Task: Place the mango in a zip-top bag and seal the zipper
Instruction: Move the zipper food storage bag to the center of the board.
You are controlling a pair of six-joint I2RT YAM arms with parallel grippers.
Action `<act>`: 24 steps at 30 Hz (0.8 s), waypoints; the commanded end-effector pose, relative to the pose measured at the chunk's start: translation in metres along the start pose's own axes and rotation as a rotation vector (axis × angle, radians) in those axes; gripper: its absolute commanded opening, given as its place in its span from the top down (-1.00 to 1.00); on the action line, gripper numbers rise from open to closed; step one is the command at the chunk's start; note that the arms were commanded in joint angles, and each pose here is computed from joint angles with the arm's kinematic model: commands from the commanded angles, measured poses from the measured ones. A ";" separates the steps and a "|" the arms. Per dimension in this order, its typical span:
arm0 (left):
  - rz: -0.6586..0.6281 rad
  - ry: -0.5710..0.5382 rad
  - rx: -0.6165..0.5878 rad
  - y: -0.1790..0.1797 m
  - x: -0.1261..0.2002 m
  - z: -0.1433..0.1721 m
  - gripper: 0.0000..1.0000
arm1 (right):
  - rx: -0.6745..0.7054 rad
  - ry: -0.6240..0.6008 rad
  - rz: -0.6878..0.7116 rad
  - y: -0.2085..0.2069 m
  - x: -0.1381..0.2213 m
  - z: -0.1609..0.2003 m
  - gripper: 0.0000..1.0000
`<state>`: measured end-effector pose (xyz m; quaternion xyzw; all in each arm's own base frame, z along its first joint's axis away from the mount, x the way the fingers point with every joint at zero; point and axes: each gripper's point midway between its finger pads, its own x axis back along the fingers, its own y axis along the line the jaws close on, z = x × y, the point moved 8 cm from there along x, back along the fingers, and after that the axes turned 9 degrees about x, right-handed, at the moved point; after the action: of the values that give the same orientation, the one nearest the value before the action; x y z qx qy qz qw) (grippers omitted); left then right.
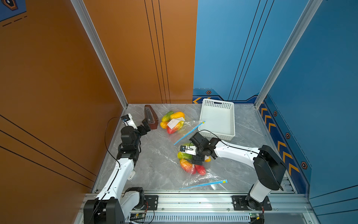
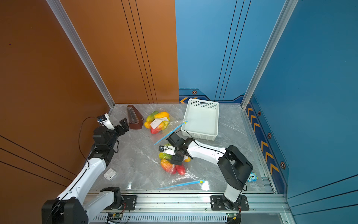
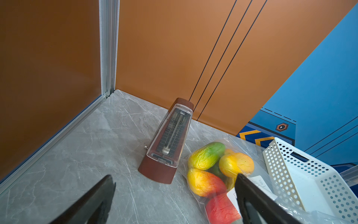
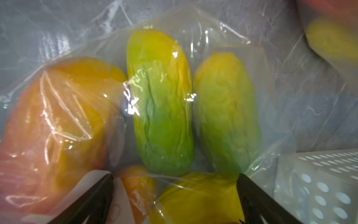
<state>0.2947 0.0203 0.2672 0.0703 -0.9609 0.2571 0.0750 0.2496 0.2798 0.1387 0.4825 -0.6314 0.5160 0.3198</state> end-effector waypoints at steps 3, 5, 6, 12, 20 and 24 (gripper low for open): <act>0.016 -0.021 0.010 -0.002 0.005 -0.009 -0.97 | -0.056 0.076 0.146 -0.044 -0.020 0.009 -1.00; 0.013 -0.025 0.011 -0.001 0.006 -0.010 -0.96 | -0.121 0.030 0.237 -0.066 -0.021 0.001 -1.00; 0.012 -0.024 0.011 -0.001 0.006 -0.010 -0.97 | -0.151 0.002 0.260 -0.076 -0.022 -0.002 -1.00; 0.007 -0.019 0.012 0.001 0.004 -0.009 -0.97 | -0.306 -0.165 0.337 -0.120 -0.006 -0.014 -1.00; -0.041 -0.022 -0.002 0.009 0.005 -0.003 -0.97 | -0.320 -0.352 0.165 -0.085 0.065 -0.005 -1.00; -0.073 -0.006 -0.004 0.014 0.002 0.006 -0.97 | -0.408 -0.444 0.217 -0.073 0.113 0.030 -1.00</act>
<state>0.2918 0.0260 0.2680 0.0836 -0.9600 0.2582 0.0691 0.3020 0.2465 0.2431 0.4279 -0.8087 0.3466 0.2069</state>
